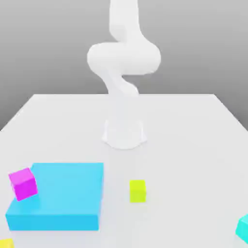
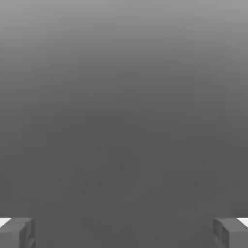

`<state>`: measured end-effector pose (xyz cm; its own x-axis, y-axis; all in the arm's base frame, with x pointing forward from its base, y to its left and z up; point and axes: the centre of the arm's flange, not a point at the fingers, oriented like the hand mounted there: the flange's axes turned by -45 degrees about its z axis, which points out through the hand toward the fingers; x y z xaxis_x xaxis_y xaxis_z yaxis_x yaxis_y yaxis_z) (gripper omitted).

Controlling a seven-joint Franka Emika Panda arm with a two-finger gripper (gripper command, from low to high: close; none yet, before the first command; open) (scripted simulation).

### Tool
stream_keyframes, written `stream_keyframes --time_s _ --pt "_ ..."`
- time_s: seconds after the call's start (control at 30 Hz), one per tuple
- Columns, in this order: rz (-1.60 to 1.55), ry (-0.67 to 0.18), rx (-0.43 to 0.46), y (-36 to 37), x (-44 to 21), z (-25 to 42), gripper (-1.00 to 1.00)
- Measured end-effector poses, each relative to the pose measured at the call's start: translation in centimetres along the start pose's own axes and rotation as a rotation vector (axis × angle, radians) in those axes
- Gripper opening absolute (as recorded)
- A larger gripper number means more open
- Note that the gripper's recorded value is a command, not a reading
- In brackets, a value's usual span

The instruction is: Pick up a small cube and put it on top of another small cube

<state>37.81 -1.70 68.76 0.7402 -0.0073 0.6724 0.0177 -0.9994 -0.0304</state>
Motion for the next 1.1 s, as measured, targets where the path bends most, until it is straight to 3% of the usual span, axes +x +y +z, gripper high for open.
stream_keyframes --time_s 0.53,1.1 --pt "-0.022 -0.349 0.119 11.7 -3.0 25.1 0.00" --pt "-0.110 -0.669 0.056 24.6 -18.3 43.7 0.00"
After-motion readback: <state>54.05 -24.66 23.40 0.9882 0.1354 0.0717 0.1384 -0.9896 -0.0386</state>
